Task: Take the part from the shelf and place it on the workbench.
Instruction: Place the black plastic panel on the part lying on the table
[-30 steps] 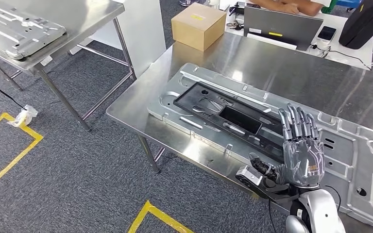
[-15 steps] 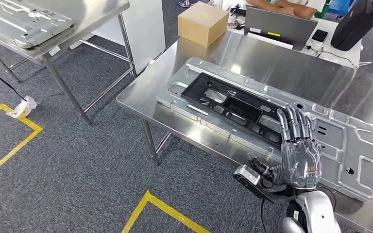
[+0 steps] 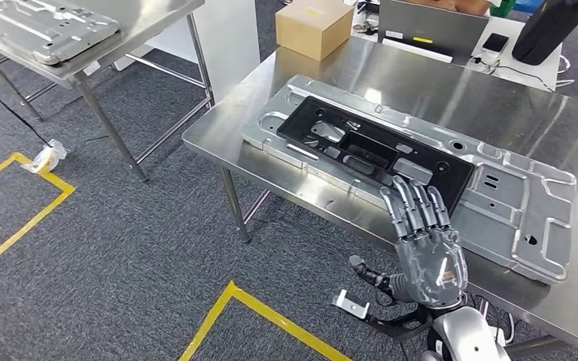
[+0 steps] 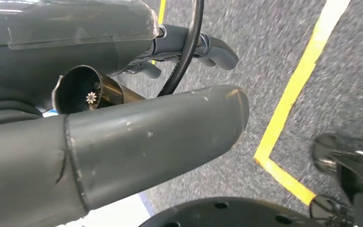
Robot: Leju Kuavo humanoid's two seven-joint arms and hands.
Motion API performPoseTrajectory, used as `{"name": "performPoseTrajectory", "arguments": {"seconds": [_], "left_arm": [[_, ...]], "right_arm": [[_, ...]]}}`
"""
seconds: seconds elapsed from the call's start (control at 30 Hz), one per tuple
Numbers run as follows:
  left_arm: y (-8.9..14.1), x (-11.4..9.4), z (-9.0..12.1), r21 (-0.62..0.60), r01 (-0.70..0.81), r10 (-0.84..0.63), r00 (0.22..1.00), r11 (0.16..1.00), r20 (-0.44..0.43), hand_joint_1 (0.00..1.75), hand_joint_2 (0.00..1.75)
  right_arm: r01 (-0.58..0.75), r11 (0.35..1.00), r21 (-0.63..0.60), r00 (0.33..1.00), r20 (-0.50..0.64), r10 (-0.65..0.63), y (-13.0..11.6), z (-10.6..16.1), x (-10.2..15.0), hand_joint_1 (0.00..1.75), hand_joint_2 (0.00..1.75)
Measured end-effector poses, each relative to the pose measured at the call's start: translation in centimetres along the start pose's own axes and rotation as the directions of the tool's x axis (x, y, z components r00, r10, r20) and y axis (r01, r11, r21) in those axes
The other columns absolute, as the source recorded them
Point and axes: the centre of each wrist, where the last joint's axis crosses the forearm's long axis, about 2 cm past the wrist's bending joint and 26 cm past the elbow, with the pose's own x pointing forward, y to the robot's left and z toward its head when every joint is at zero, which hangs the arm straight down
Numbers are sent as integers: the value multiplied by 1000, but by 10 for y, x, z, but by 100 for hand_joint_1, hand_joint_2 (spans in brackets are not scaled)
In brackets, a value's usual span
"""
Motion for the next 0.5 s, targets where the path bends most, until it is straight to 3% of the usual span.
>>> {"name": "performPoseTrajectory", "arguments": {"seconds": [0.1,0.5], "left_arm": [[0,1,0,1,3,-3,1000,1000,1,0,0],[1,4,0,4,8,-8,1000,1000,5,0,0]], "right_arm": [[25,1000,17,1000,10,-26,1,2,6,0,175],[22,998,57,999,41,-24,-3,10,-10,0,175]]}}
